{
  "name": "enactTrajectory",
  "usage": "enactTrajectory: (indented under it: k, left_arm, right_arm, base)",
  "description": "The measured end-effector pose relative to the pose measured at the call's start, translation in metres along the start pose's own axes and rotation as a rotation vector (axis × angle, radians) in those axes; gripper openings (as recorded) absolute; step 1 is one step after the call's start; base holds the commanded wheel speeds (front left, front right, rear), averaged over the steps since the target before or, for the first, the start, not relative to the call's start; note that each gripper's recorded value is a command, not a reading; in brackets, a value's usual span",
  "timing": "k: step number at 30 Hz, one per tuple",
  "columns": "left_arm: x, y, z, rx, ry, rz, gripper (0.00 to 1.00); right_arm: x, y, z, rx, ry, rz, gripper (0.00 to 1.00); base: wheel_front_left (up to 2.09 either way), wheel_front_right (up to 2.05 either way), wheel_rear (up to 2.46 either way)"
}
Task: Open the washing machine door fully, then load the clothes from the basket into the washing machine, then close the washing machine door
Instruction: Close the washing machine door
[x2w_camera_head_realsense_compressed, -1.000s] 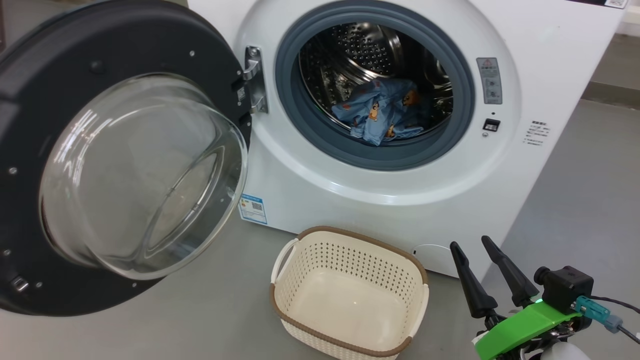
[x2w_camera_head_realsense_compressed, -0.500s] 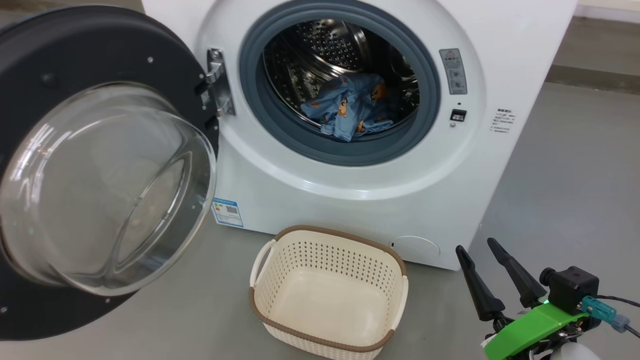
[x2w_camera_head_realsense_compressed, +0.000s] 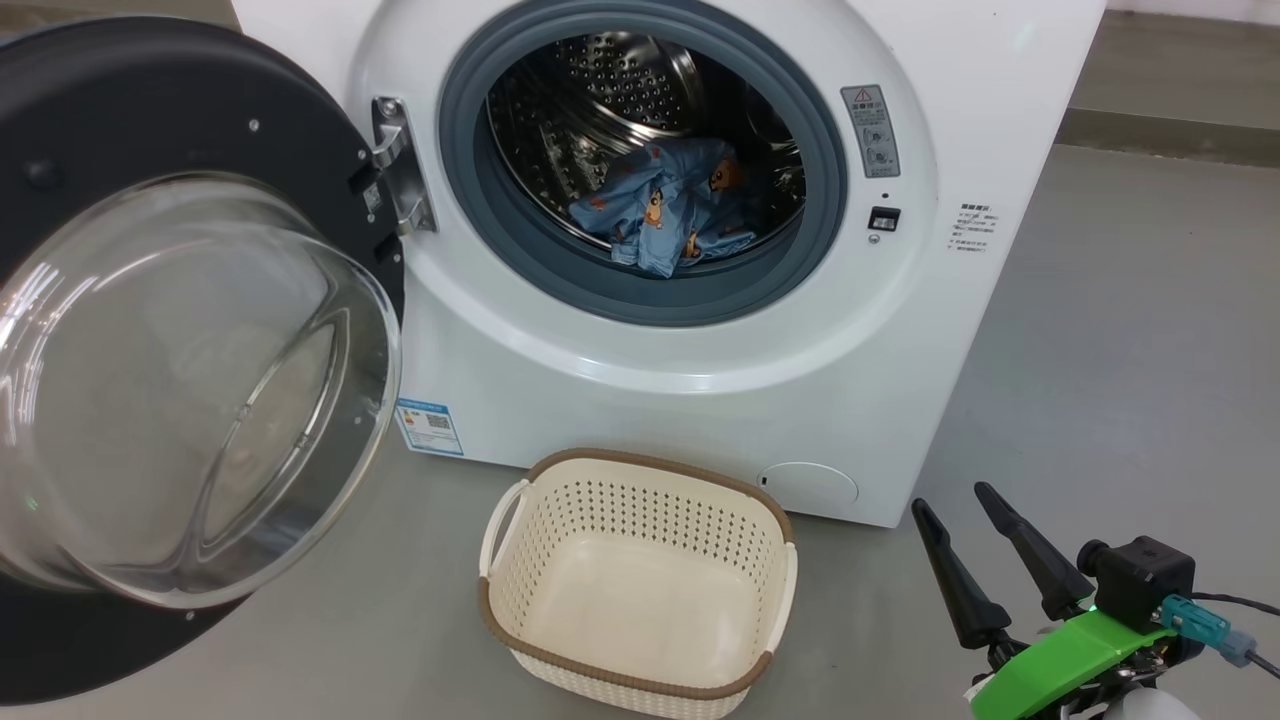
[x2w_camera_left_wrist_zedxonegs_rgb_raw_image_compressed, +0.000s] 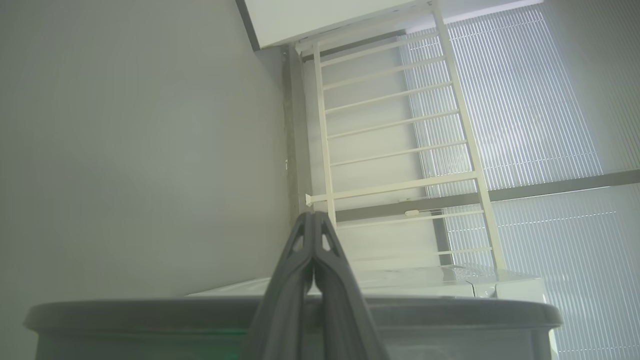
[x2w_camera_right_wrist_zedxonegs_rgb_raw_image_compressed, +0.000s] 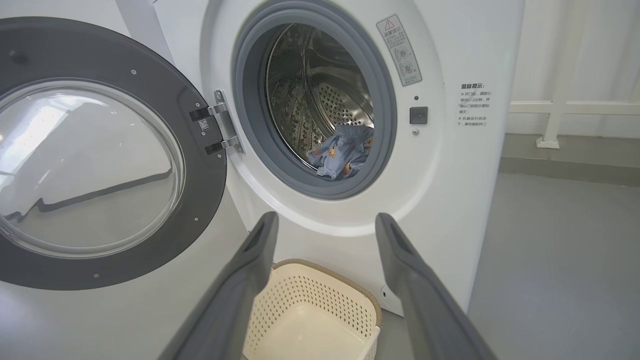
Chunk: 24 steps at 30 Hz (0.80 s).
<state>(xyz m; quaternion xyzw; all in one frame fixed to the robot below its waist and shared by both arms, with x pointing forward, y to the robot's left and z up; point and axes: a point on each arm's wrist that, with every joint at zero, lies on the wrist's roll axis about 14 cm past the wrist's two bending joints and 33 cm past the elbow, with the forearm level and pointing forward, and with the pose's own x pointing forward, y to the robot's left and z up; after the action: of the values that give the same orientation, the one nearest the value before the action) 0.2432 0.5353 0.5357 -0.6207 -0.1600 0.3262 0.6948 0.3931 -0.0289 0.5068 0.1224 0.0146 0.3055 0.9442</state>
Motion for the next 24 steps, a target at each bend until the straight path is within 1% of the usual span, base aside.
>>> enactTrajectory:
  k: [4,13,17,20,24]
  left_arm:
    - [0.000,0.001,-0.013,-0.002,0.064,0.001,0.00]
    - [-0.007,0.000,-0.027,0.036,0.235,0.005,0.00]
    - [-0.015,0.001,-0.038,0.062,0.339,-0.001,0.00]
    - [-0.023,0.001,-0.048,0.058,0.421,-0.022,0.00]
    - [-0.038,0.005,-0.070,0.085,0.562,-0.039,0.00]
  right_arm:
    - [0.000,0.000,-0.001,0.001,0.003,0.000,1.00]
    - [0.000,0.003,0.001,-0.001,-0.002,0.004,1.00]
    - [0.001,0.007,0.005,0.004,-0.017,0.007,1.00]
    - [0.002,0.008,0.013,0.011,-0.043,-0.001,1.00]
    - [0.003,0.010,0.016,0.018,-0.054,-0.002,1.00]
  base:
    - [0.00,0.00,0.00]
    - [0.00,0.00,0.00]
    - [0.00,0.00,0.00]
    - [0.00,0.00,0.00]
    - [0.00,0.00,0.00]
